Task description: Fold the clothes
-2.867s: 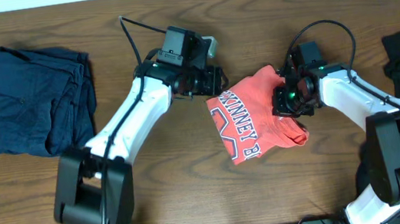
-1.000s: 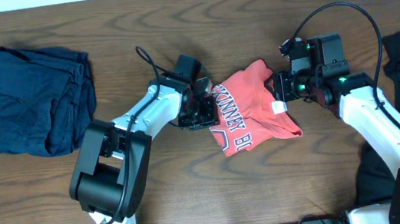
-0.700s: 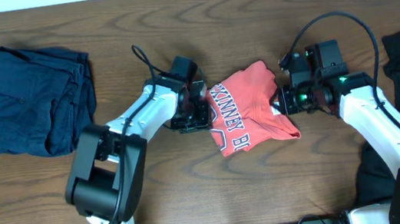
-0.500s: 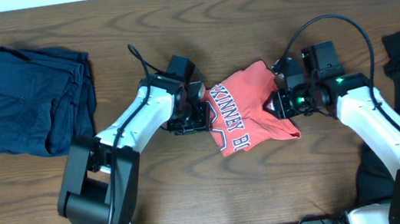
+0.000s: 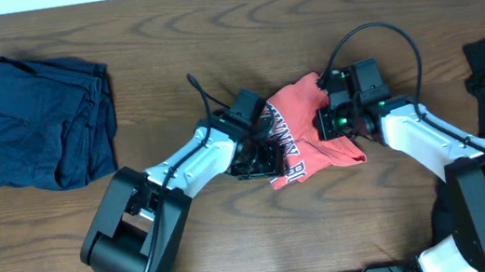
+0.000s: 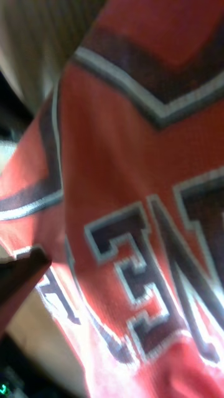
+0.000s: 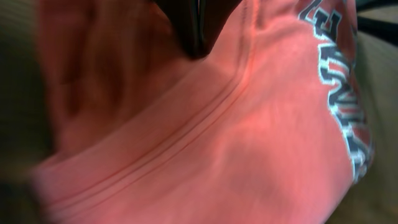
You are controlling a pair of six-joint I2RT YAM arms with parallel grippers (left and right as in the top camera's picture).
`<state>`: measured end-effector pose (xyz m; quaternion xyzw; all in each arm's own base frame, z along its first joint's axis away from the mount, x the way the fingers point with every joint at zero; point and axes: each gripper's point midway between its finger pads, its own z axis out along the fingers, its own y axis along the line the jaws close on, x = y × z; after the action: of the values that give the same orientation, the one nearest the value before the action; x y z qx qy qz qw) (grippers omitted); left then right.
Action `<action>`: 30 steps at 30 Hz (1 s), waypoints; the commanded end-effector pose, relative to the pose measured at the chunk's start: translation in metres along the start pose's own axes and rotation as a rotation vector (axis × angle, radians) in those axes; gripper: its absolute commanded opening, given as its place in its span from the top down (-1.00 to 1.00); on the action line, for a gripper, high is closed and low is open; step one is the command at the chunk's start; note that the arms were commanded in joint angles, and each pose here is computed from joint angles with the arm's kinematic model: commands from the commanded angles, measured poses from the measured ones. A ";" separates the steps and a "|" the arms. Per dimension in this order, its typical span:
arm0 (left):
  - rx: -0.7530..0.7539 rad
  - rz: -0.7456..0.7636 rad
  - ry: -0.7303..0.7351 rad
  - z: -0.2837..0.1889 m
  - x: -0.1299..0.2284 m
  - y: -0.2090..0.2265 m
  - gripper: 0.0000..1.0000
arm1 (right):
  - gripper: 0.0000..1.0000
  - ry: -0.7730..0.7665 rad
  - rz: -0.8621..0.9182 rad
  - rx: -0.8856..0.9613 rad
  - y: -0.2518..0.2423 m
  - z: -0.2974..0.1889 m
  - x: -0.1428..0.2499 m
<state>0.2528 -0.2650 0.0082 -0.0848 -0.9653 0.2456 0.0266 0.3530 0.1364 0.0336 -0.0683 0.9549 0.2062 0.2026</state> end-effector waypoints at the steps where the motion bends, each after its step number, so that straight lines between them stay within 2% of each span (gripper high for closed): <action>1: -0.157 -0.088 -0.034 0.005 0.004 0.036 0.09 | 0.97 -0.130 0.023 0.045 -0.010 -0.031 -0.042; 3: -0.192 -0.093 -0.054 0.003 0.000 0.044 0.33 | 0.97 -0.177 0.018 0.044 -0.008 -0.048 -0.053; 4: -0.212 -0.098 -0.067 0.002 -0.002 0.048 0.46 | 0.86 -0.197 0.014 0.040 -0.005 -0.055 -0.057; 6: -0.245 -0.111 -0.091 -0.002 -0.008 0.059 0.71 | 0.45 -0.232 0.003 0.036 -0.001 -0.067 -0.063; 8: -0.267 -0.112 -0.112 -0.008 -0.015 0.069 0.87 | 0.31 -0.254 -0.007 0.032 0.003 -0.074 -0.067; 12: -0.322 -0.106 -0.165 -0.032 -0.039 0.098 0.88 | 0.20 -0.238 -0.034 -0.019 0.012 -0.071 -0.064; 18: -0.292 -0.108 -0.287 -0.096 -0.096 0.125 0.88 | 0.12 -0.150 -0.084 -0.039 0.014 -0.039 -0.048; 19: -0.267 -0.106 -0.307 -0.107 -0.104 0.123 0.82 | 0.11 -0.133 -0.084 -0.041 0.014 -0.032 -0.045; 20: -0.230 -0.110 -0.327 -0.118 -0.113 0.120 0.66 | 0.11 -0.111 -0.086 -0.049 0.016 -0.024 -0.040; 21: -0.189 -0.113 -0.347 -0.129 -0.120 0.114 0.41 | 0.14 -0.087 -0.091 -0.080 0.022 -0.016 -0.035; 23: -0.127 -0.114 -0.369 -0.146 -0.128 0.105 0.13 | 0.19 -0.047 -0.116 -0.162 0.040 -0.004 -0.025; 26: -0.073 -0.118 -0.371 -0.164 -0.129 0.093 -0.06 | 0.18 -0.003 -0.202 -0.225 0.062 0.009 -0.011; 30: -0.079 -0.153 -0.300 -0.166 -0.106 0.092 -0.19 | 0.23 0.002 -0.252 -0.230 0.074 0.012 -0.007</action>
<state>0.3963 -0.1205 0.0951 0.0368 -0.9739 0.1942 -0.1112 0.3507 0.1950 0.0463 -0.1756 0.9226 0.2725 0.2089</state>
